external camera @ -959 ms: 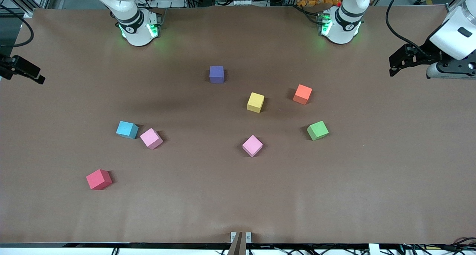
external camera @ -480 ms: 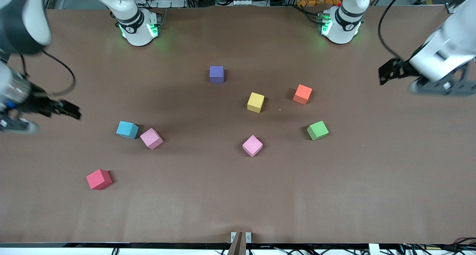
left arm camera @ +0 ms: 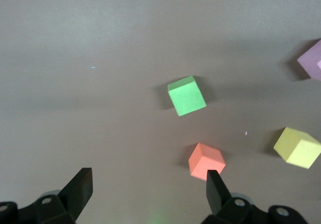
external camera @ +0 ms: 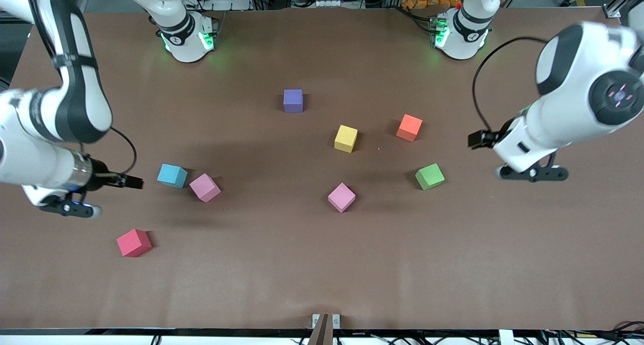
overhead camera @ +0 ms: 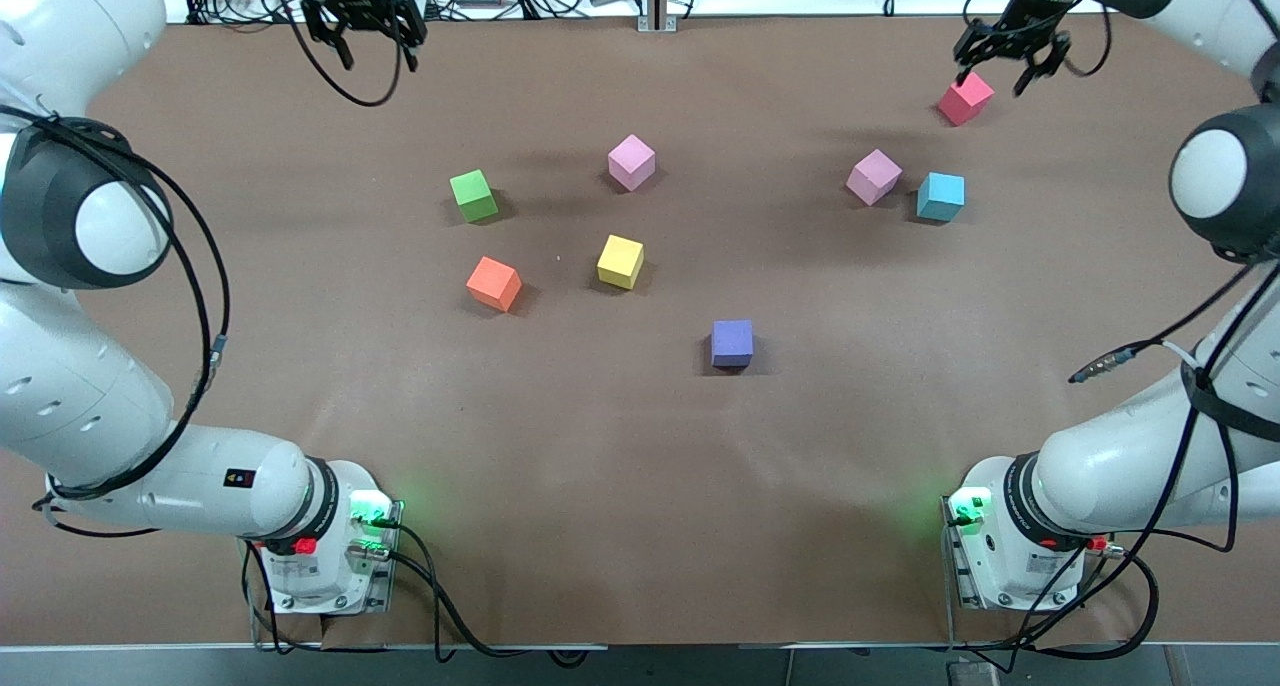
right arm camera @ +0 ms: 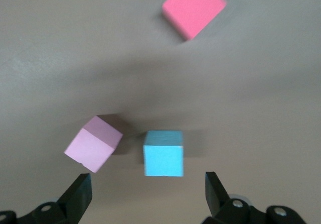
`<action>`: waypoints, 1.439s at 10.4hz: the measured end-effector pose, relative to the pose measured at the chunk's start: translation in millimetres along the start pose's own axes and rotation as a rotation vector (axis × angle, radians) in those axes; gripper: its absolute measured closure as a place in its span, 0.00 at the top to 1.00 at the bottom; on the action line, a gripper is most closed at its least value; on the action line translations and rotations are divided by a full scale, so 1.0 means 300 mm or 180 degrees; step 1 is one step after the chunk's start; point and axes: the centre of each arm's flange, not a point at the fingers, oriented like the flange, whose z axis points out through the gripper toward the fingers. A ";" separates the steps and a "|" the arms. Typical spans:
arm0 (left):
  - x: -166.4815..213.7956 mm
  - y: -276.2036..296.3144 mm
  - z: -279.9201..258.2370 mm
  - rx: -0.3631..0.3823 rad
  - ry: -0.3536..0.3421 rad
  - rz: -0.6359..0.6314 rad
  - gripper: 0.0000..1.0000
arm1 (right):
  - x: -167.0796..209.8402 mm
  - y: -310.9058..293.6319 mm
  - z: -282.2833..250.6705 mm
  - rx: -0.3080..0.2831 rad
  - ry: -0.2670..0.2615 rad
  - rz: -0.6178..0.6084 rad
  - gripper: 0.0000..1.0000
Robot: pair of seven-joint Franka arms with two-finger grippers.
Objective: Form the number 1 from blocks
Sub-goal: 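Reach the left gripper to the yellow cube while the right gripper reaches cyan, then grasp the cyan cube with the right gripper while the left gripper grasps yellow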
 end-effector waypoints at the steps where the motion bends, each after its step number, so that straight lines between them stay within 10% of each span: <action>1: 0.004 0.019 0.045 -0.0034 0.0011 -0.0042 1.00 | 0.019 0.032 0.067 0.0076 -0.0064 0.0098 1.00; 7: -0.077 0.312 0.280 -0.0012 0.0059 -0.0365 1.00 | 0.040 0.053 0.328 0.0015 -0.0397 0.0166 1.00; 15: -0.567 1.227 0.787 0.0041 0.0142 -0.1048 1.00 | 0.000 0.055 0.508 -0.0109 -0.0637 0.0141 1.00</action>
